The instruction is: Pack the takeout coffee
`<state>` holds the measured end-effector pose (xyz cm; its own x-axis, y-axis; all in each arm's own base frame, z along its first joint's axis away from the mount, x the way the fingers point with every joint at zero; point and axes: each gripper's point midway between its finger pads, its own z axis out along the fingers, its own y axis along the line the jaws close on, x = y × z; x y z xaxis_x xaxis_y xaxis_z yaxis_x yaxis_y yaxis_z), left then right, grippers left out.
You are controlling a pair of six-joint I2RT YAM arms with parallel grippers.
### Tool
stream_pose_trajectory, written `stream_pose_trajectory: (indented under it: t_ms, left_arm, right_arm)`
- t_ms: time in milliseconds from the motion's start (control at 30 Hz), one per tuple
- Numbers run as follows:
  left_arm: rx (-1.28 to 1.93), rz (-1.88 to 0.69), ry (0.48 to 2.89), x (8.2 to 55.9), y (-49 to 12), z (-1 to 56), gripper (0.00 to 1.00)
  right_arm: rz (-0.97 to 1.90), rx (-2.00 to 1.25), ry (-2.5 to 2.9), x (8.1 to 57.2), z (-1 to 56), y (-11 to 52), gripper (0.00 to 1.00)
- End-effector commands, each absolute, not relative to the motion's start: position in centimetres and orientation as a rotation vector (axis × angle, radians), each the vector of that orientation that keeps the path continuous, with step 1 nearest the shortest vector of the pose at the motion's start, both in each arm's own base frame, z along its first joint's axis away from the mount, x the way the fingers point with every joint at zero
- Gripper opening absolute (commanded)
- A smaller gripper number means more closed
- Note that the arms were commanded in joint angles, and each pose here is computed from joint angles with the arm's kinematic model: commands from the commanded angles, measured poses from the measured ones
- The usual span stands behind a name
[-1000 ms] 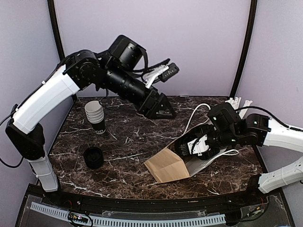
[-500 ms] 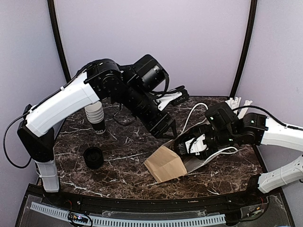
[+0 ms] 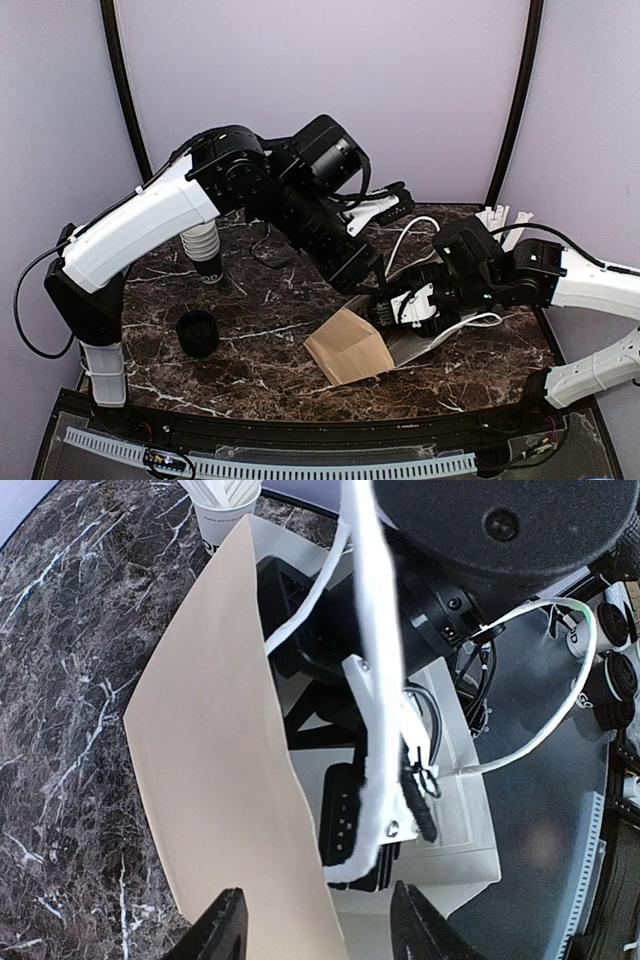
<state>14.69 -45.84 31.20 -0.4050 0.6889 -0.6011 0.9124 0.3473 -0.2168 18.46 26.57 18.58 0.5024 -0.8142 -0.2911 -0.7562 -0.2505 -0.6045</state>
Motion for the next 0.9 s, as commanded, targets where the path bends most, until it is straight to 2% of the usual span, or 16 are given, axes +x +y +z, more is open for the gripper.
stream_pose_trajectory:
  t_ms: [0,100,367,467,633,733,867]
  left_arm:
    - [1.395,-0.738,2.133,14.4,-45.7,33.4,0.54]
    - [1.397,-0.719,2.131,14.3,-45.5,33.4,0.57]
    - [1.449,-0.610,2.209,14.1,-44.9,30.0,0.47]
    - [1.462,-0.584,2.212,14.1,-44.9,29.5,0.37]
    - [1.504,-0.587,2.162,13.9,-45.5,29.4,0.08]
    - [1.532,-0.571,2.095,14.0,-46.3,29.5,0.01]
    - [1.563,-0.420,1.949,14.9,-47.4,29.6,0.00]
  right_arm:
    - [-0.099,-1.993,1.274,18.8,19.8,27.3,0.38]
    - [-0.100,-1.991,1.275,18.8,19.8,27.3,0.38]
    - [-0.098,-1.982,1.287,18.8,19.9,27.1,0.38]
    - [-0.106,-1.978,1.290,18.9,20.0,27.0,0.38]
    - [-0.092,-1.961,1.320,18.6,19.9,26.6,0.37]
    - [-0.088,-1.944,1.316,18.3,19.9,26.2,0.36]
    - [-0.089,-1.919,1.225,17.4,20.0,25.5,0.36]
